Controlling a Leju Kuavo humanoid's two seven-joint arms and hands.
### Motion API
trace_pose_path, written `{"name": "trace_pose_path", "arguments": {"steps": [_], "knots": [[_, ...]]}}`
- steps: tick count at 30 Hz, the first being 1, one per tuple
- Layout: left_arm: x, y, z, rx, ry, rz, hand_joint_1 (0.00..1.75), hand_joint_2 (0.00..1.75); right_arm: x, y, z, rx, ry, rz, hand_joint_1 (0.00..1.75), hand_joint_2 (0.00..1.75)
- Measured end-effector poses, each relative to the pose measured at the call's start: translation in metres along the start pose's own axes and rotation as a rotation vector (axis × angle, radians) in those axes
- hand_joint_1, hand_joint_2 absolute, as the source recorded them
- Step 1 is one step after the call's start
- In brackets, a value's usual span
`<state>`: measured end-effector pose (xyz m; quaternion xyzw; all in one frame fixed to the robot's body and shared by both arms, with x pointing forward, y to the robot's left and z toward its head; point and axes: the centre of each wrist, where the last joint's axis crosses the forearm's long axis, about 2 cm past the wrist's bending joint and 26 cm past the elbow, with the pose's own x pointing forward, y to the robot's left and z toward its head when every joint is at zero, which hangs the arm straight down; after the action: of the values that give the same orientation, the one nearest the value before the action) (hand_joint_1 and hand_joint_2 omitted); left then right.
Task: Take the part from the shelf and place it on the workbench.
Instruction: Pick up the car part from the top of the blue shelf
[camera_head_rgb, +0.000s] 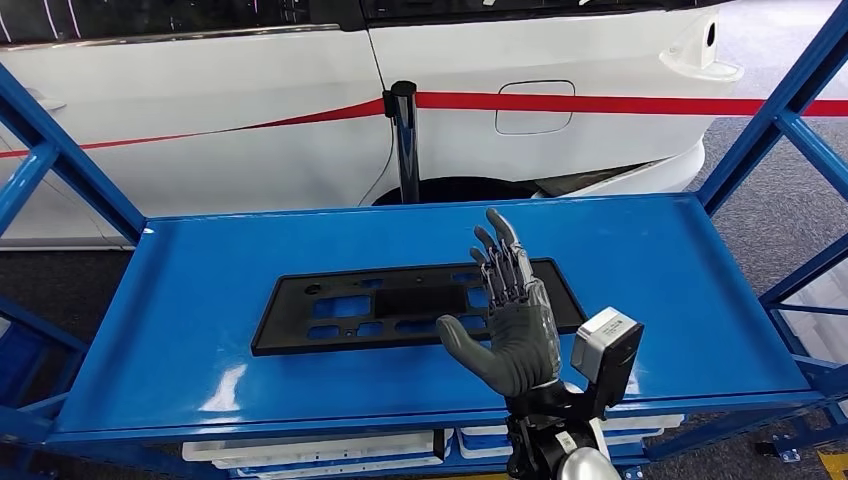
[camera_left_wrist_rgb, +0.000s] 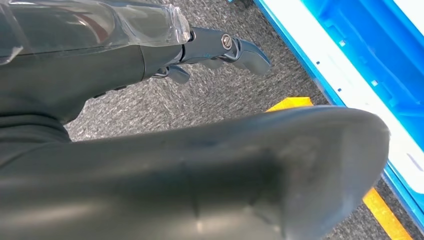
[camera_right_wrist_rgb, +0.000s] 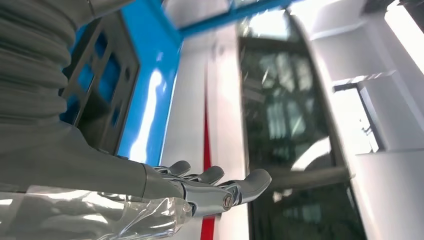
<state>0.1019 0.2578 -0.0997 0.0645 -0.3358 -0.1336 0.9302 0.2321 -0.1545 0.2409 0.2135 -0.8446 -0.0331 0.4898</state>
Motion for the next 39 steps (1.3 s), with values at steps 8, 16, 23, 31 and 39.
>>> {"name": "trace_pose_path", "arguments": {"steps": [8,16,23,31,39], "knots": [[0.003,0.001,-0.002,-0.005,0.003,-0.015,0.0,0.0,-0.002,0.008,0.005,0.063,-0.198,0.745,0.0,1.75],[0.005,0.001,-0.002,-0.017,0.012,-0.022,0.0,0.0,-0.017,0.011,0.007,0.181,0.015,0.831,0.0,0.0],[0.012,0.003,-0.006,-0.03,0.017,-0.046,0.0,0.0,-0.054,0.013,0.018,0.295,0.067,1.138,0.0,0.0],[0.014,0.003,-0.007,-0.034,0.018,-0.059,0.0,0.0,-0.077,0.012,0.024,0.358,0.083,1.254,0.0,0.0],[0.015,0.003,-0.007,-0.045,0.02,-0.063,0.0,0.0,-0.091,0.011,0.029,0.373,0.102,1.288,0.0,0.0]]}}
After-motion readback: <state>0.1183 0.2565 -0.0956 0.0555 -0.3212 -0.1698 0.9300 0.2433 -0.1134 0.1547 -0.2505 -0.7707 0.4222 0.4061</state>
